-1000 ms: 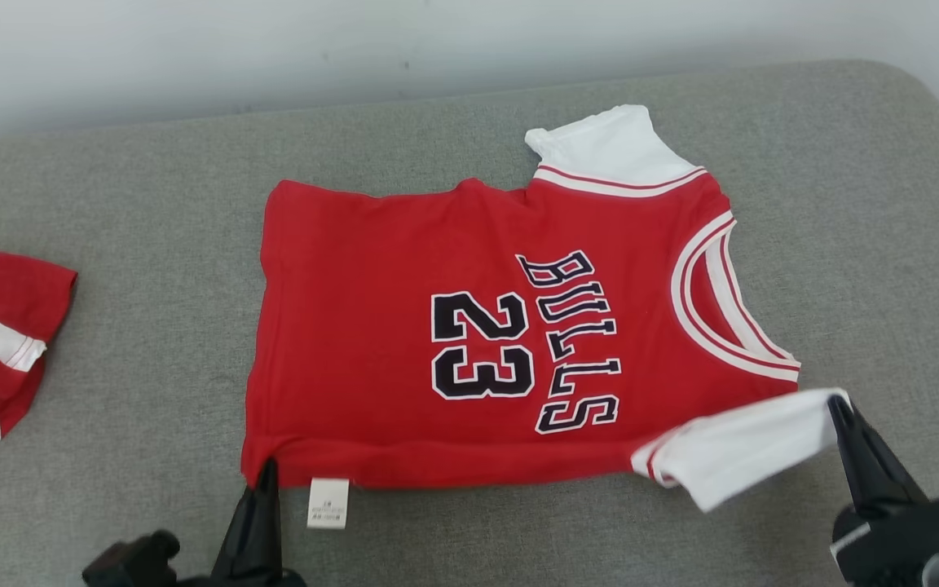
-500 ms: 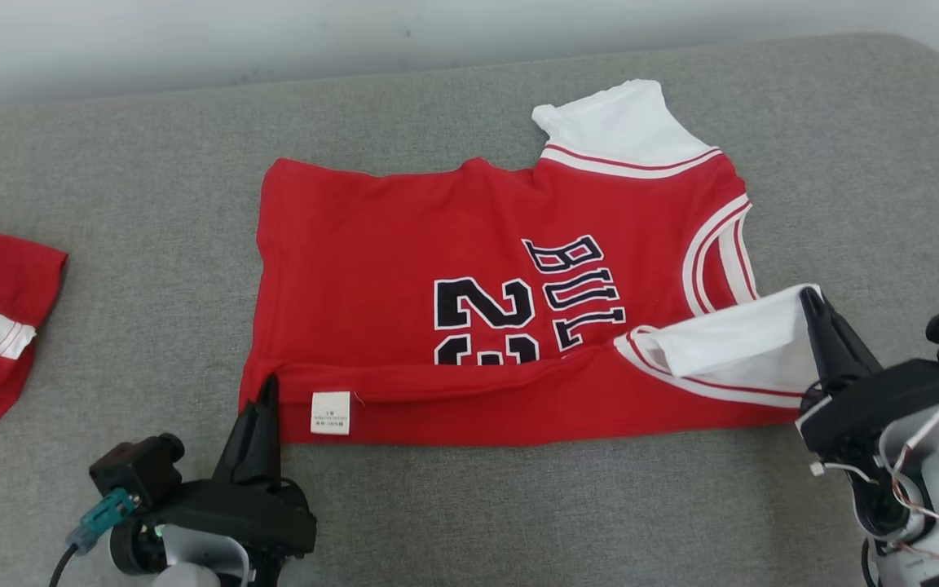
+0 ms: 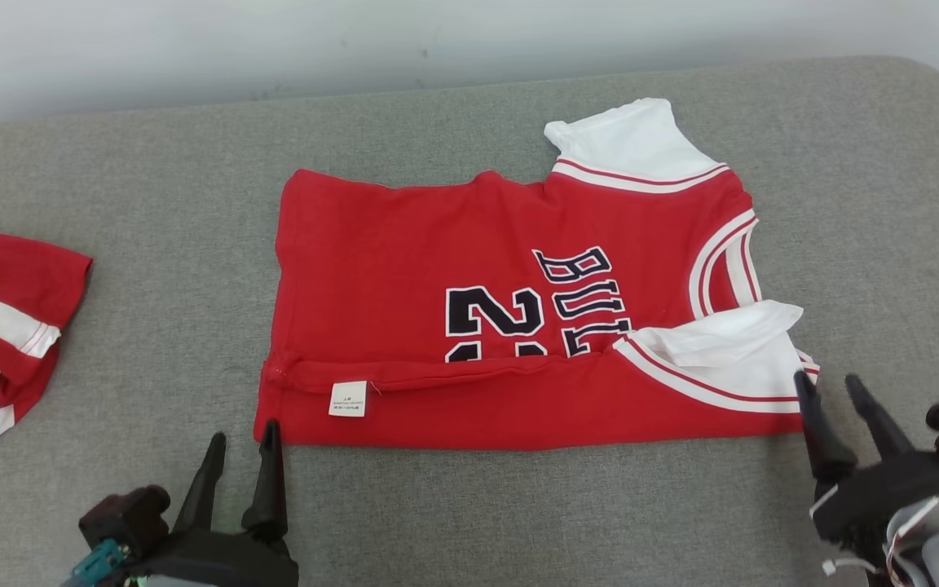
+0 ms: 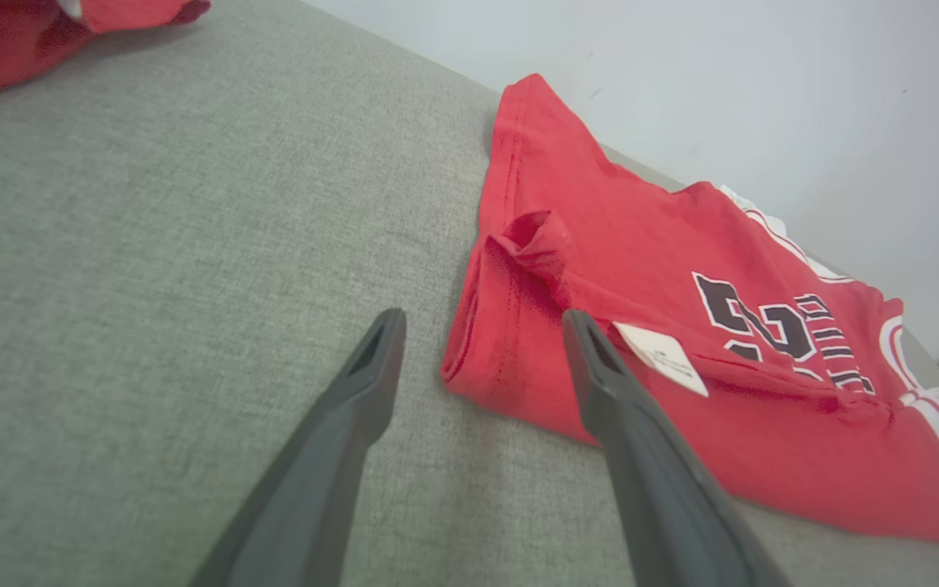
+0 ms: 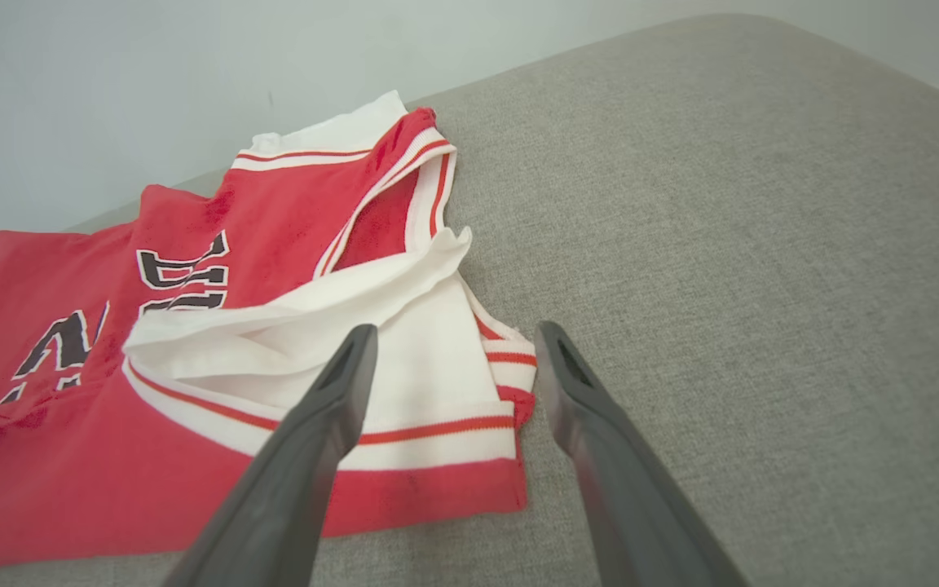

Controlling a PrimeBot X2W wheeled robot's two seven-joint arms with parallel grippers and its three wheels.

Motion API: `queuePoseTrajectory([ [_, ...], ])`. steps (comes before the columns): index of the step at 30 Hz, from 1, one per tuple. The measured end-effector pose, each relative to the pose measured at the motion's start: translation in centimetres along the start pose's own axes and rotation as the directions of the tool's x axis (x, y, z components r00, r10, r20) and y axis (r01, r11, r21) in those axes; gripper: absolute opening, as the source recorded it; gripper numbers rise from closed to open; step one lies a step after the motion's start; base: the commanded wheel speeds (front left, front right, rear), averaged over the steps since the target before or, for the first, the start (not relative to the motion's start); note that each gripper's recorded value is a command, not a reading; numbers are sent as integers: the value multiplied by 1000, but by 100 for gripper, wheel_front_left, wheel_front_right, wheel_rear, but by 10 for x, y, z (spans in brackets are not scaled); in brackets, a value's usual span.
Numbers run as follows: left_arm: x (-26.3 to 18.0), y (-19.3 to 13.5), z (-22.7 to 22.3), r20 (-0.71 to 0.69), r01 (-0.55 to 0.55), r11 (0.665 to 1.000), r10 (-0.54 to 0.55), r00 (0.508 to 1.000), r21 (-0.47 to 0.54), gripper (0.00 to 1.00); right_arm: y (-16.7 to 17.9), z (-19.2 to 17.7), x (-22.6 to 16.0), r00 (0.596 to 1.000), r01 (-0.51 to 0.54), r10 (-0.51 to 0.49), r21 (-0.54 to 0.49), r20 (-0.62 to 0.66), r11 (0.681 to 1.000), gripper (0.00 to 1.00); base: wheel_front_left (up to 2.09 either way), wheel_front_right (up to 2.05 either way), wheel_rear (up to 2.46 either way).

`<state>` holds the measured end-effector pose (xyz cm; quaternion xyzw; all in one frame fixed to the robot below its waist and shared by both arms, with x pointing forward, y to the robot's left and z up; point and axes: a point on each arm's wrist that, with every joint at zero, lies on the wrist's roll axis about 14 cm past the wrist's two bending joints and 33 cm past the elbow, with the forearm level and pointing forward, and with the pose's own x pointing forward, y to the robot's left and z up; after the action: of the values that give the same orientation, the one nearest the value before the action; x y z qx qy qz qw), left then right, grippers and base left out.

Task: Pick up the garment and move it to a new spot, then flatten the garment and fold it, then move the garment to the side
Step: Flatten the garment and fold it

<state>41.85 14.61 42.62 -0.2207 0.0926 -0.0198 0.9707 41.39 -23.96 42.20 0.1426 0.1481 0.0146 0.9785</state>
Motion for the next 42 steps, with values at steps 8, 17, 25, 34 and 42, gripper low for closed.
queuePoseTrajectory([
  [8, -3, 2, -21, -59, 0, 1000, 1, 998, 15, 100, -11, -27, -11, 997, 37, -37, 4, -64, 999, 100, 0, 0, 0],
  [17, 12, -1, -30, -97, 25, 997, -18, 995, 72, 100, -4, -46, 4, 990, 46, -44, 13, -134, 999, 100, 0, 0, 0],
  [25, 18, 2, -29, -99, 18, 999, -13, 995, 44, 0, 7, -47, 14, 992, 37, -32, 41, -118, 998, 0, 0, 0, 0],
  [34, -14, 4, -12, -21, -19, 1000, 18, 1000, -21, 0, 11, -29, -3, 999, 20, -17, 83, -37, 996, 0, 0, 0, 0],
  [42, -56, 2, -25, -36, -57, 997, 55, 998, -52, 0, -6, -30, -39, 999, 38, -35, 87, -36, 995, 0, 0, 0, 0],
])
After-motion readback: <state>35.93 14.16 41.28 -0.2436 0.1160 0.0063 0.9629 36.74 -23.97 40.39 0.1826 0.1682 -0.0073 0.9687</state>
